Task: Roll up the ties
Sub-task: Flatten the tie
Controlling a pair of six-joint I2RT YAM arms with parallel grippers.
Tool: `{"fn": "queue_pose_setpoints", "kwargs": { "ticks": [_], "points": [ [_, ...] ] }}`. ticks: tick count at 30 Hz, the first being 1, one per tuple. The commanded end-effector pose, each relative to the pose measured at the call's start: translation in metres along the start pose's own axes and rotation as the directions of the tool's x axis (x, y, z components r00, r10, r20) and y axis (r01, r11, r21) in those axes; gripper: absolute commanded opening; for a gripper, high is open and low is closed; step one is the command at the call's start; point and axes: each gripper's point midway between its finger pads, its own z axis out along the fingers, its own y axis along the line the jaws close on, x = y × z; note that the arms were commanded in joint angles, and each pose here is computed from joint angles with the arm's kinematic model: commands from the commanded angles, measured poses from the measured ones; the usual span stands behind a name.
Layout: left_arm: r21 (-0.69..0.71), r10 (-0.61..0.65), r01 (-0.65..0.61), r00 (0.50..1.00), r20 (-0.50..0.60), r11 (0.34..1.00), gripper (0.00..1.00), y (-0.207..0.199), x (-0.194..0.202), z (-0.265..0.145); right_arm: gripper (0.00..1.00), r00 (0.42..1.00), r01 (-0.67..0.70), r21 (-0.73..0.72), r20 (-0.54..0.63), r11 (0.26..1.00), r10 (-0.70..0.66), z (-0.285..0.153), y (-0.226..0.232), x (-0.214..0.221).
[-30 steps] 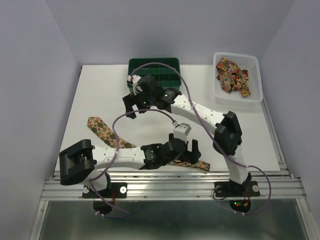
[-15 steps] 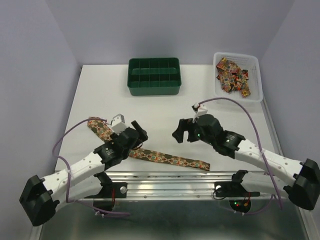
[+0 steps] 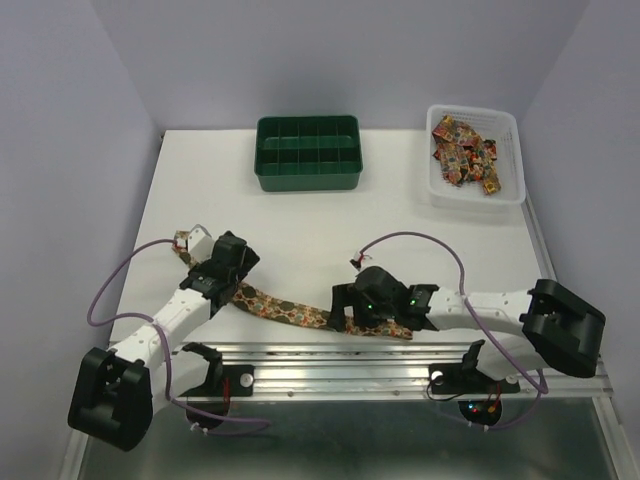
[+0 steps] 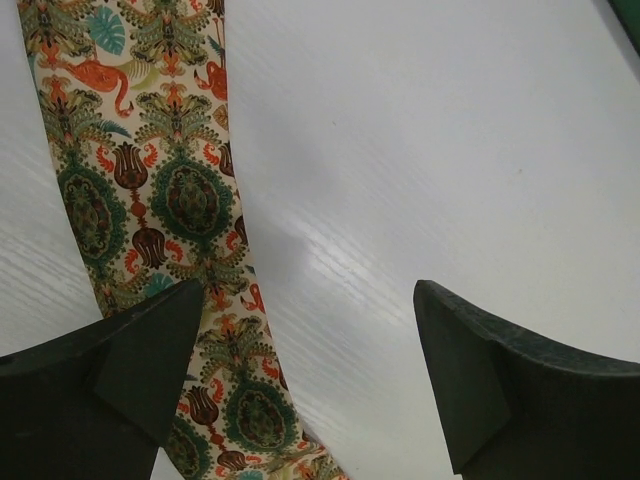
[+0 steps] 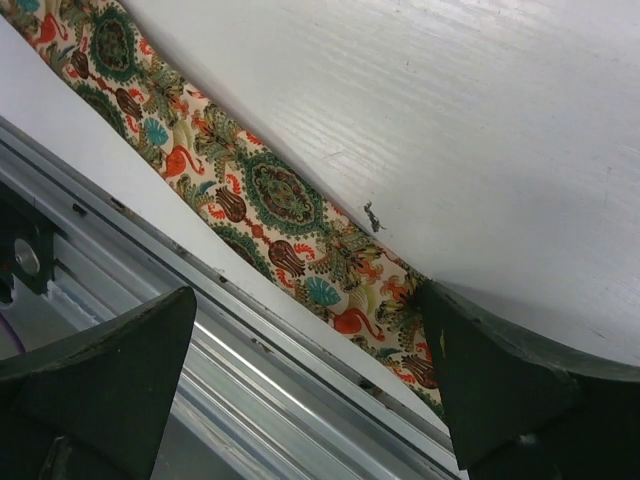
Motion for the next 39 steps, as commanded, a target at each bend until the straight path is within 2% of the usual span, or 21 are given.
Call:
{"fn": "queue_pose_setpoints", "kwargs": {
  "ticks": [1, 5, 7, 11, 12, 15, 17, 19, 20, 21, 22, 24, 27, 30, 33, 34, 36, 38, 39],
  "points": [
    [0.028, -0.026, 0.026, 1.000, 0.012, 0.999, 0.99, -0.007, -0.005, 0.008, 1.00, 1.000, -0.022, 0.198, 0.006, 0.980, 0.021, 0.006, -0.040, 0.007],
    [0.025, -0.067, 0.066, 0.997, 0.041, 0.998, 0.99, -0.006, -0.013, 0.007, 1.00, 0.997, -0.041, 0.408, 0.077, 0.912, 0.011, -0.004, -0.082, -0.006],
    [0.005, -0.088, 0.088, 0.994, 0.063, 0.996, 0.99, -0.003, -0.019, 0.006, 1.00, 0.998, -0.056, 0.457, 0.061, 0.888, 0.031, -0.006, -0.100, -0.001],
    [-0.029, -0.106, 0.110, 0.987, 0.122, 0.994, 0.99, 0.000, -0.038, 0.002, 1.00, 0.988, -0.152, 0.426, 0.068, 0.892, 0.137, 0.001, -0.127, -0.011],
    [-0.053, -0.113, 0.121, 0.984, 0.138, 0.991, 0.99, 0.005, -0.045, 0.004, 1.00, 0.977, -0.214, 0.410, 0.083, 0.886, 0.197, 0.001, -0.138, -0.020],
    [-0.101, -0.120, 0.138, 0.980, 0.160, 0.985, 0.99, 0.012, -0.057, 0.005, 1.00, 0.943, -0.330, 0.427, 0.189, 0.842, 0.273, -0.005, -0.165, -0.057],
    [-0.119, -0.145, 0.166, 0.975, 0.166, 0.979, 0.99, 0.019, -0.064, 0.009, 1.00, 0.925, -0.361, 0.388, 0.261, 0.848, 0.275, -0.008, -0.169, -0.091],
    [-0.129, -0.163, 0.186, 0.971, 0.173, 0.974, 0.99, 0.023, -0.071, 0.012, 1.00, 0.875, -0.457, 0.365, 0.349, 0.811, 0.336, -0.017, -0.192, -0.123],
    [-0.140, -0.165, 0.190, 0.971, 0.172, 0.972, 0.99, 0.027, -0.072, 0.013, 1.00, 0.863, -0.464, 0.341, 0.383, 0.818, 0.329, -0.021, -0.196, -0.144],
    [-0.145, -0.167, 0.193, 0.971, 0.169, 0.971, 0.99, 0.029, -0.072, 0.014, 1.00, 0.834, -0.516, 0.341, 0.410, 0.786, 0.370, -0.024, -0.216, -0.155],
    [-0.154, -0.172, 0.197, 0.971, 0.163, 0.968, 0.99, 0.035, -0.071, 0.014, 1.00, 0.826, -0.523, 0.333, 0.425, 0.784, 0.370, -0.027, -0.218, -0.171],
    [-0.178, -0.171, 0.194, 0.975, 0.141, 0.965, 0.99, 0.046, -0.061, 0.016, 1.00, 0.847, -0.482, 0.314, 0.406, 0.818, 0.343, -0.027, -0.213, -0.179],
    [-0.177, -0.193, 0.211, 0.975, 0.110, 0.961, 0.99, 0.057, -0.044, 0.016, 1.00, 0.843, -0.461, 0.266, 0.427, 0.846, 0.326, -0.035, -0.203, -0.183],
    [-0.128, -0.219, 0.222, 0.975, 0.040, 0.967, 0.99, 0.061, -0.017, 0.019, 1.00, 0.808, -0.475, 0.251, 0.503, 0.843, 0.305, -0.062, -0.196, -0.190],
    [-0.117, -0.232, 0.238, 0.971, 0.060, 0.964, 0.99, 0.059, -0.023, 0.018, 1.00, 0.742, -0.509, 0.224, 0.604, 0.831, 0.291, -0.095, -0.189, -0.197],
    [-0.100, -0.242, 0.246, 0.969, 0.053, 0.964, 0.99, 0.053, -0.024, 0.018, 1.00, 0.731, -0.523, 0.231, 0.616, 0.821, 0.292, -0.100, -0.193, -0.188],
    [-0.097, -0.241, 0.242, 0.970, 0.024, 0.965, 0.99, 0.052, -0.016, 0.023, 1.00, 0.670, -0.544, 0.201, 0.689, 0.815, 0.277, -0.126, -0.189, -0.193],
    [-0.108, -0.249, 0.248, 0.968, 0.002, 0.963, 0.99, 0.050, -0.010, 0.033, 1.00, 0.652, -0.566, 0.215, 0.707, 0.796, 0.273, -0.135, -0.193, -0.183],
    [-0.112, -0.246, 0.244, 0.969, -0.010, 0.963, 0.99, 0.049, -0.007, 0.037, 1.00, 0.617, -0.580, 0.209, 0.744, 0.788, 0.257, -0.149, -0.193, -0.185]
  ]
}}
